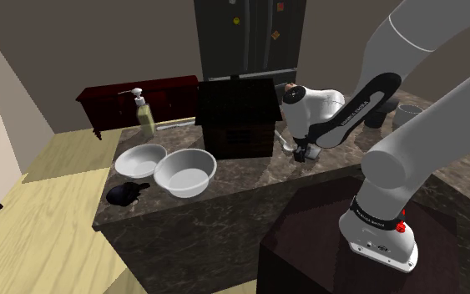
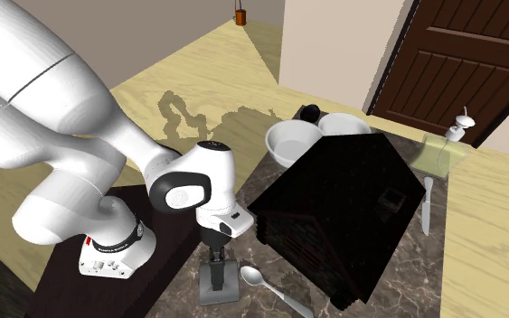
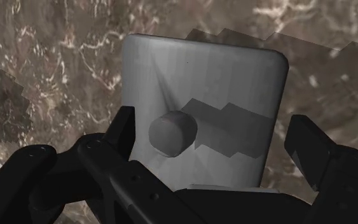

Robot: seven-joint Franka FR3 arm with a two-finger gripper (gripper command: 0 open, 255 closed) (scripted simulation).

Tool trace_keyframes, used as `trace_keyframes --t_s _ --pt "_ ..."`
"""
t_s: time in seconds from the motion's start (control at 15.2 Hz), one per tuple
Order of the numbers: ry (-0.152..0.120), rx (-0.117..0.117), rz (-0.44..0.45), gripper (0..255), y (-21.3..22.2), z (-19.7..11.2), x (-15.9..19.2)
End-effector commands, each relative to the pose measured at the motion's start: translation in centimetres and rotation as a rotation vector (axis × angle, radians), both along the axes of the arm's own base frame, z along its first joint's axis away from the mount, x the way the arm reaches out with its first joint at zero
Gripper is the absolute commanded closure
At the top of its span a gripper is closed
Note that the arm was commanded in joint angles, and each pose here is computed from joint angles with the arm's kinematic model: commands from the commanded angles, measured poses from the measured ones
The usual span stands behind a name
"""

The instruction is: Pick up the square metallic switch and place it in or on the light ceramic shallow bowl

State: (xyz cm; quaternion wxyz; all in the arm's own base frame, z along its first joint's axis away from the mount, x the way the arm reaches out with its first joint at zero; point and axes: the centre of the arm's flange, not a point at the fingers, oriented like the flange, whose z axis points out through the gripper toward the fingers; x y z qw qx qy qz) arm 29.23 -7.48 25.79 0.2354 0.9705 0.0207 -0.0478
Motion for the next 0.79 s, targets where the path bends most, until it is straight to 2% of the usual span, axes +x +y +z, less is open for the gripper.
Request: trace_keyframes --t_s 0.0,0.07,0.13,0.73 --pt "0.0 0.0 0.0 0 0.0 -0.01 0.0" --pt "0.0 0.0 0.0 0 0.0 -0.01 0.0" --pt "0.0 0.0 0.0 255 0.0 -0.01 0.0" --pt "0.0 0.0 0.0 255 0.0 -0.01 0.0"
